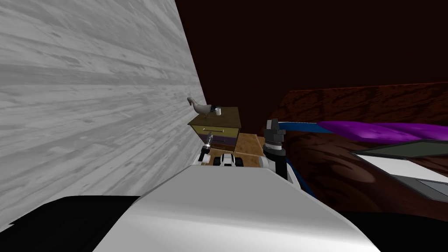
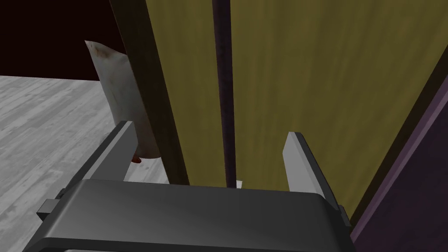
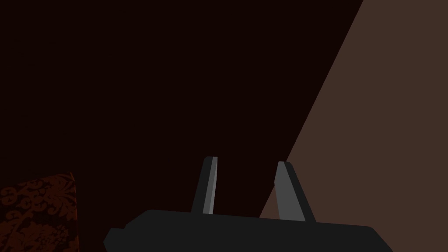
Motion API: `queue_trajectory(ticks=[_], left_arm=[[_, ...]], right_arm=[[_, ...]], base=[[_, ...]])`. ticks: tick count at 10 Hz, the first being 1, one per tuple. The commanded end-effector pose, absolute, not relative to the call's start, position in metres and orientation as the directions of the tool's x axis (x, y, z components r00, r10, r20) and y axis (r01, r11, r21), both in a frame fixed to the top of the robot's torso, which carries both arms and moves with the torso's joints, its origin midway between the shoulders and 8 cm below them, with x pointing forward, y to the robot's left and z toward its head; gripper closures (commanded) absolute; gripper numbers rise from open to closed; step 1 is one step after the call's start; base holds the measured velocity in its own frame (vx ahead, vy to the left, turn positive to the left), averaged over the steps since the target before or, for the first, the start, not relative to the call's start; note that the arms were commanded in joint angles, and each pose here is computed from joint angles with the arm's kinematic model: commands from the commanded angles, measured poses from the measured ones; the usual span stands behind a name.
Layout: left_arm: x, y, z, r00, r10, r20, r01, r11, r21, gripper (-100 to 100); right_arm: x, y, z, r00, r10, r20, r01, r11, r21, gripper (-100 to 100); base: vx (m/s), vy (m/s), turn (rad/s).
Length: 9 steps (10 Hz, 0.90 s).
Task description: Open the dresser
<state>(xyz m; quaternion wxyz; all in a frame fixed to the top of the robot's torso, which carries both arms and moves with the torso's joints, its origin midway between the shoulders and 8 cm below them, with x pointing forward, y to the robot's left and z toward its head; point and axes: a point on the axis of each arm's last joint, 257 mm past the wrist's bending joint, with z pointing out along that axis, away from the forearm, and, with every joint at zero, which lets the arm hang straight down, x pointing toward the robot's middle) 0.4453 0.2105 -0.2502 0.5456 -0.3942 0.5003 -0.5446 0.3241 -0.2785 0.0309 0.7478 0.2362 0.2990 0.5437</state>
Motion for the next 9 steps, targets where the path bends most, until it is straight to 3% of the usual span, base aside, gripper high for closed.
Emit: queue_trajectory(ticks=[1, 6, 7, 8, 9], left_arm=[[0.447, 0.196, -0.266, -0.103, -0.991, -0.088, 0.174, 0.07, -0.982, -100], [0.452, 0.194, -0.258, -0.102, -0.991, -0.084, 0.174, 0.065, -0.982, -100], [0.447, 0.194, -0.265, -0.103, -0.991, -0.085, 0.172, 0.066, -0.983, 100], [0.45, 0.194, -0.262, -0.103, -0.991, -0.084, 0.17, 0.066, -0.983, 100], [0.451, 0.199, -0.254, -0.11, -0.988, -0.109, 0.194, 0.087, -0.977, -100]], right_arm=[[0.324, -0.279, 0.031, 0.23, 0.954, -0.19, -0.672, 0.297, 0.678, 0], [0.324, -0.279, 0.031, 0.23, 0.954, -0.19, -0.672, 0.297, 0.678, 0], [0.324, -0.279, 0.031, 0.23, 0.954, -0.19, -0.672, 0.297, 0.678, 0], [0.324, -0.278, 0.031, 0.23, 0.954, -0.19, -0.672, 0.297, 0.678, 0], [0.324, -0.278, 0.031, 0.23, 0.954, -0.19, -0.672, 0.297, 0.678, 0]], base=[[0.051, 0.03, -0.059], [0.052, 0.005, -0.01], [-0.051, -0.006, 0.016], [-0.031, -0.001, 0.019], [-0.017, 0.016, 0.003]])
